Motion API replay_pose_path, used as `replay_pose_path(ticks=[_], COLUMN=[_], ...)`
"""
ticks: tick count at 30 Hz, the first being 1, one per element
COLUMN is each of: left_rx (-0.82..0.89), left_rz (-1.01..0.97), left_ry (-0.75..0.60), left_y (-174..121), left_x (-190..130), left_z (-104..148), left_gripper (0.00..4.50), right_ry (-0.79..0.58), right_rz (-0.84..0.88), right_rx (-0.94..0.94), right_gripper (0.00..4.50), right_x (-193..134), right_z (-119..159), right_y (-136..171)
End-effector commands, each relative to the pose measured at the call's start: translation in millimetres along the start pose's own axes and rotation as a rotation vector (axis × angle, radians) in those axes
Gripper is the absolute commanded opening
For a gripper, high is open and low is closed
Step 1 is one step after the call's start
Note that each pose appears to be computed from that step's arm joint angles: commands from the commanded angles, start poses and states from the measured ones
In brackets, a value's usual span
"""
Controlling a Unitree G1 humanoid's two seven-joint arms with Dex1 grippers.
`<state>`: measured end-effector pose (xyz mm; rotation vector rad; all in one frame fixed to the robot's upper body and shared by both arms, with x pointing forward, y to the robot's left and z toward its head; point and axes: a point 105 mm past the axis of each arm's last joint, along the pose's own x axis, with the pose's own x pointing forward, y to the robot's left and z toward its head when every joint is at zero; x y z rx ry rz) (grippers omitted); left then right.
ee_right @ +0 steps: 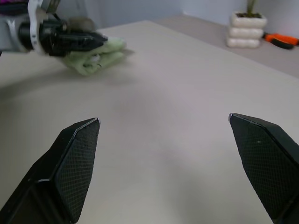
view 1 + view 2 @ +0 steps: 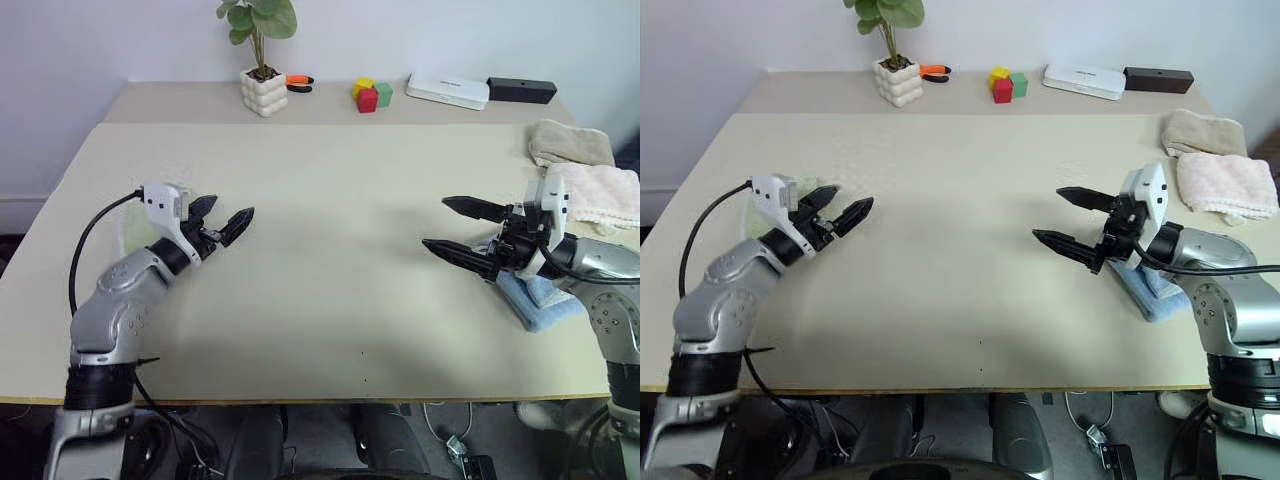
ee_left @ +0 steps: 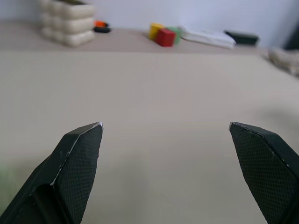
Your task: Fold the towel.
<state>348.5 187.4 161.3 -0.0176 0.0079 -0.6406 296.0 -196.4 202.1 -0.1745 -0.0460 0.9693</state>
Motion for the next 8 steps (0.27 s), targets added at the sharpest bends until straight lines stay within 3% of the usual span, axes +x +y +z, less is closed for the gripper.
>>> replay_pose_path(ticks=[1,8], left_rx=[0.115,0.178], left_rz=[-0.088,-0.125], left_ry=[0.005,-0.072], left_y=[-1,-4], left_x=[6,0], left_z=[7,20], left_gripper=[4.44,4.44], right_ry=[-0.029,-0.041], right_rz=[-0.018,0.017], right_rx=[-0.054,-0.067], right_gripper=[4.50,4.50], right_x=[-4,8], right_z=[11,16], right_y=[-5,-8])
